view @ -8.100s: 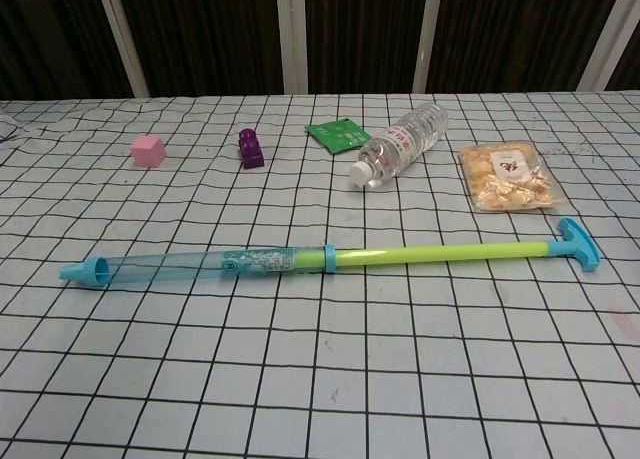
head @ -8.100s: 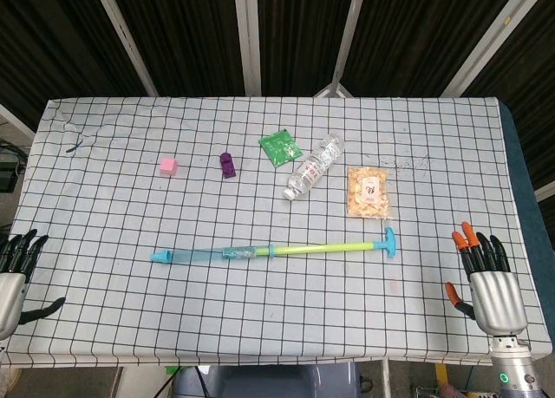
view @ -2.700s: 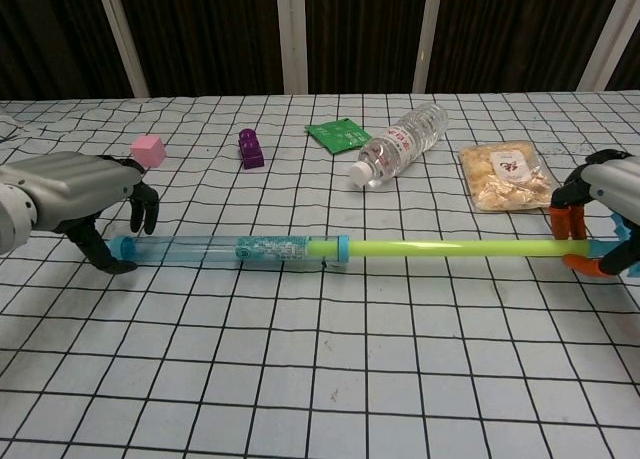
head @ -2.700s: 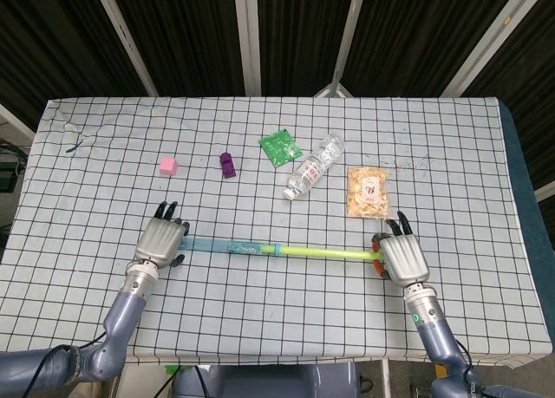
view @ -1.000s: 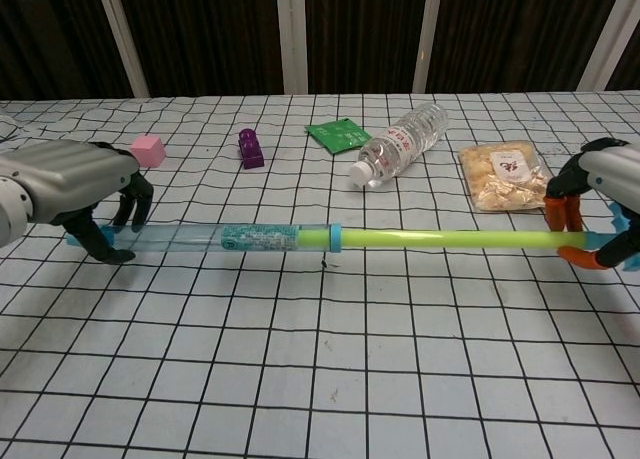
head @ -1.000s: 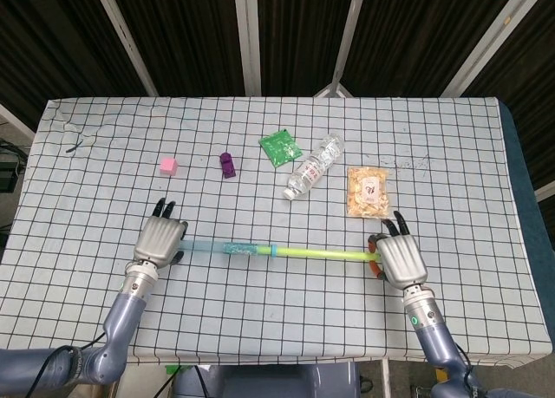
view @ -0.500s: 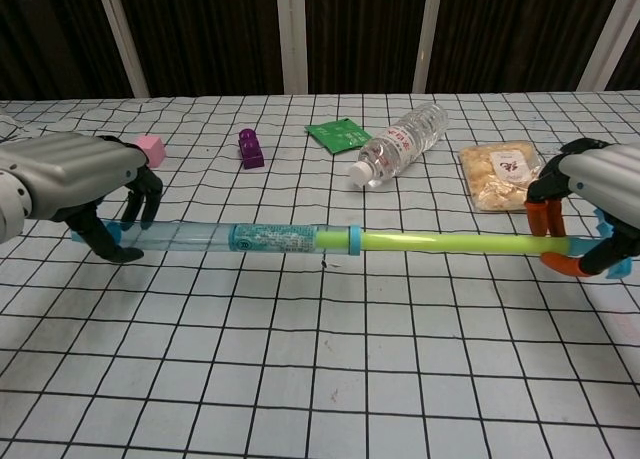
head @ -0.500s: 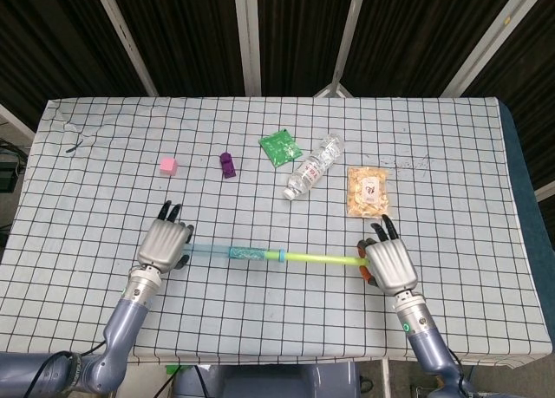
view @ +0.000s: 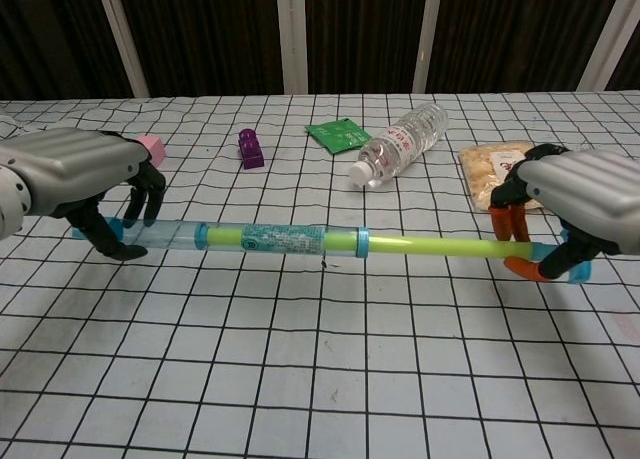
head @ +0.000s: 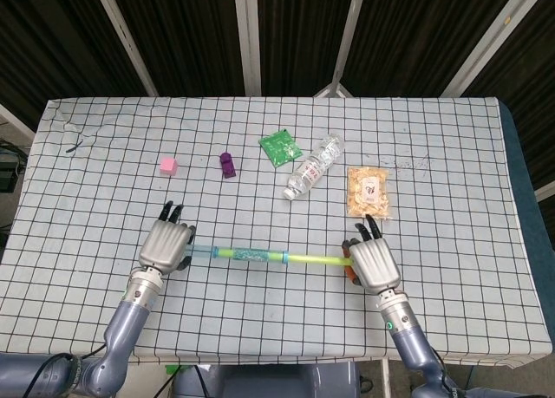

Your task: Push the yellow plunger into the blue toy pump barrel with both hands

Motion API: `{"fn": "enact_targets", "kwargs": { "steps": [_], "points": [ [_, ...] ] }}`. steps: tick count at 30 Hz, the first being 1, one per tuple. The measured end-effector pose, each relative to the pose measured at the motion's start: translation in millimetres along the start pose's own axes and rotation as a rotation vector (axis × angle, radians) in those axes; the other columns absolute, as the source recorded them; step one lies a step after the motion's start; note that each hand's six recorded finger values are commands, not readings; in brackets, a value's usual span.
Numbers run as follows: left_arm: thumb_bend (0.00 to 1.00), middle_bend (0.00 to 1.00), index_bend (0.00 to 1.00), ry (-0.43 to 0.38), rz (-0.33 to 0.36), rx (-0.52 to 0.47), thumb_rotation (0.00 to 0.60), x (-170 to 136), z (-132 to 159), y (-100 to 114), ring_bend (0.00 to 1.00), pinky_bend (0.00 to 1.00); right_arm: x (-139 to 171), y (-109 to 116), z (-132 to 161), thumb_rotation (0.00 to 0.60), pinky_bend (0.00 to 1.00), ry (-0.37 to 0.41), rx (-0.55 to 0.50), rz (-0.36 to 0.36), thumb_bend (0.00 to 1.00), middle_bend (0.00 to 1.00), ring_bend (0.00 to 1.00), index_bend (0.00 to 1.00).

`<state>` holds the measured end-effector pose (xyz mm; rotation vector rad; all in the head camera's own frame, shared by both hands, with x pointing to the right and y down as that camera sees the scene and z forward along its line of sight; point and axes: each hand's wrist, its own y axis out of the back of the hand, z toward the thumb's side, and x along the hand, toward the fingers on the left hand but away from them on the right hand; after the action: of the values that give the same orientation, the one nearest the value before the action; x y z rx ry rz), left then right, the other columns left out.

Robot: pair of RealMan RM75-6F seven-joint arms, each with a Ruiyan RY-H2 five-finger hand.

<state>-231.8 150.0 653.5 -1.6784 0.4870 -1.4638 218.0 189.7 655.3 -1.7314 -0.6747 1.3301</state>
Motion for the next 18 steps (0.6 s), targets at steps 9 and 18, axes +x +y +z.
{"fn": "enact_targets", "kwargs": {
  "steps": [9,18],
  "points": [
    [0.54,0.57,0.53,-0.018,-0.008,-0.011,0.600,-1.1,7.4,-0.9,0.11,0.00,-3.3,4.7,20.3,0.600,0.00,0.035,-0.006,-0.019,0.43,0.58,0.18,0.77],
    [0.54,0.57,0.53,-0.036,-0.002,-0.024,0.600,-2.9,16.6,1.8,0.11,0.00,-6.1,9.9,37.0,0.600,0.00,0.062,-0.009,-0.034,0.43,0.58,0.18,0.77]
  ]
}}
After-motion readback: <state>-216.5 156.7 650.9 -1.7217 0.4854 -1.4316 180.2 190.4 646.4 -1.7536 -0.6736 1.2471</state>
